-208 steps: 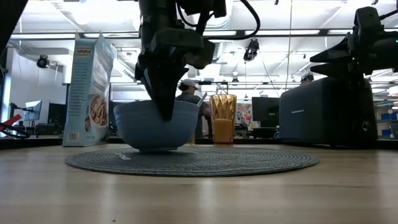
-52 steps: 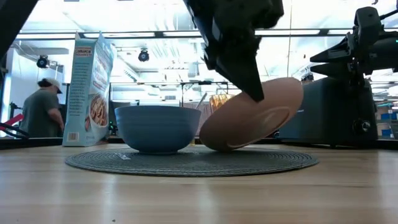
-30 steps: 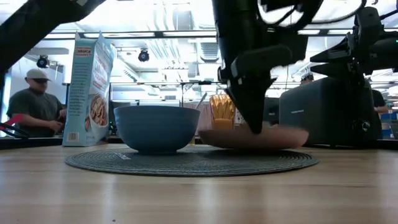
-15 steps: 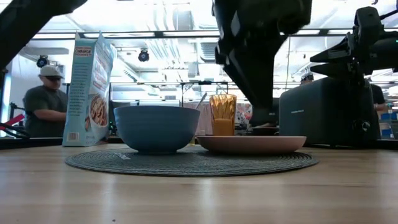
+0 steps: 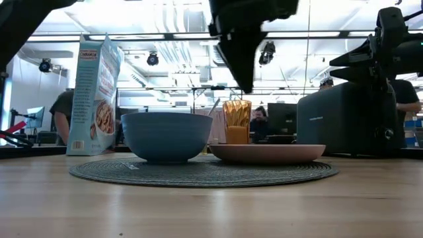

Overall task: Arrange a breakfast setting
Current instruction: Put the milk to the top middle of the gray table mat

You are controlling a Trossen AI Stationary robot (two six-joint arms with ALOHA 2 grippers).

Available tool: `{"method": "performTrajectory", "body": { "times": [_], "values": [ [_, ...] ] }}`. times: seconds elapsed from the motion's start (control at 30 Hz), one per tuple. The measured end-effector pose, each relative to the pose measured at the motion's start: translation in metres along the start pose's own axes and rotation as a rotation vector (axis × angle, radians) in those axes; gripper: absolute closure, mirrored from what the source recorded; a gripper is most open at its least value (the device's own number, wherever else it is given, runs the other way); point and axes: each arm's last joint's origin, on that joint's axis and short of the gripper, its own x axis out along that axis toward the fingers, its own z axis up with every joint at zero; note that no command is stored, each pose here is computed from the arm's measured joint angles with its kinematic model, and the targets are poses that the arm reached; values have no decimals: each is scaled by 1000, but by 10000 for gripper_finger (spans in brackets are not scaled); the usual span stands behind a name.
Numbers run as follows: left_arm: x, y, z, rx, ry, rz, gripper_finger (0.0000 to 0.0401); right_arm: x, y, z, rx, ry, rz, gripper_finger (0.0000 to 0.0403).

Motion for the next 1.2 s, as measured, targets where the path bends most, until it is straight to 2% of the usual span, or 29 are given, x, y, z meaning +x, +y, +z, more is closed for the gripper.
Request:
{"method": "performTrajectory", "body": {
  "times": [0.23, 0.4, 0.63, 0.7, 0.83, 1.0, 1.2],
  "values": [
    [-5, 24, -9, 17, 78, 117, 241, 0, 0, 0, 0, -1, 0, 280],
    [-12, 45, -9, 12, 66, 222, 241, 0, 0, 0, 0, 0, 0, 280],
    [-8, 65, -6, -2, 63, 233, 241, 0, 0, 0, 0, 0, 0, 280],
    [-10, 73, -9, -34, 71, 235, 241, 0, 0, 0, 0, 0, 0, 280],
    [-25, 101, -19, -120, 24, 356, 241, 0, 0, 0, 1, 0, 1, 280],
    [-18, 119, -44, -254, -24, 365, 241, 0, 0, 0, -1, 0, 0, 280],
    [-1, 136, -74, -438, -298, 345, 241, 0, 0, 0, 0, 0, 1, 280]
  ]
}}
